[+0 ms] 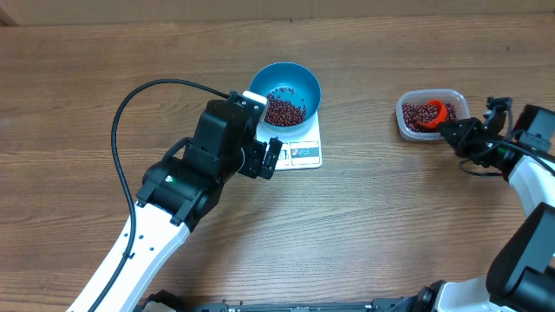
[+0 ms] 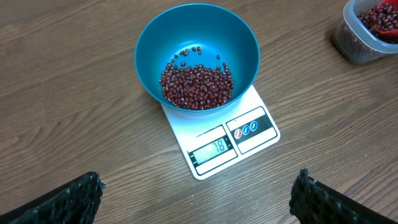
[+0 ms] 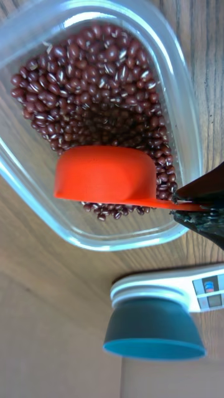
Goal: Scoop item into bowl and weigh 150g on scale
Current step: 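Lift the filled scoop out of the bean tub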
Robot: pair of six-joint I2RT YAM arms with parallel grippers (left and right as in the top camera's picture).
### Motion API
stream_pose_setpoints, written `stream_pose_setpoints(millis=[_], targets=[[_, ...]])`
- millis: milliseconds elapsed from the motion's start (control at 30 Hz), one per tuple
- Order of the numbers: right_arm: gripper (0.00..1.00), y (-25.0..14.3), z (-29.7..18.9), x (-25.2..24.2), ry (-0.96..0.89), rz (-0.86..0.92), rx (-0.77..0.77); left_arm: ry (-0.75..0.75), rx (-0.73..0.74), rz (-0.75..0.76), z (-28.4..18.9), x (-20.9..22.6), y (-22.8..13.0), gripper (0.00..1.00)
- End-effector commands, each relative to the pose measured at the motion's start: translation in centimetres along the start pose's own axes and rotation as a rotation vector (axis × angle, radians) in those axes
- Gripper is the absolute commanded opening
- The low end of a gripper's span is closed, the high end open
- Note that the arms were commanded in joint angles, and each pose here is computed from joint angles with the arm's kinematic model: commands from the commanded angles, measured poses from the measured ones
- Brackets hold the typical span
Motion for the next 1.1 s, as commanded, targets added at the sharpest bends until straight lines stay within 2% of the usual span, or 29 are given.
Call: stream_pose_setpoints(millis=[0, 267, 667, 1067], targets=[[0.04, 0.3, -0.7, -0.1, 0.106, 0.020, -0.006, 0.009, -0.024, 0.000, -0.4, 0.1, 0.8, 1.00], [0.04, 0.3, -1.2, 0.2, 0.194, 0.026, -0.001, 0.009, -0.024, 0.000, -0.4, 0.1, 0.8, 1.00], [0.04, -0.1, -1.4, 2.1, 0.425, 0.030, 0.055, 0.009, -0.024, 0.000, -0.4, 0.1, 0.8, 1.00], [0.04, -1.1, 0.6, 4.7, 0.481, 0.034, 0.151, 0.009, -0.024, 0.000, -0.4, 0.1, 0.8, 0.99]])
Point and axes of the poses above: each gripper's point midway between its finger pads, its own z axis out along the fingers, its own x axis along the line the jaws close on, y = z × x, the point moved 10 cm from there along -z, back along the fingers, and after that the axes turned 1 degree about -z, right-handed, at the moved point
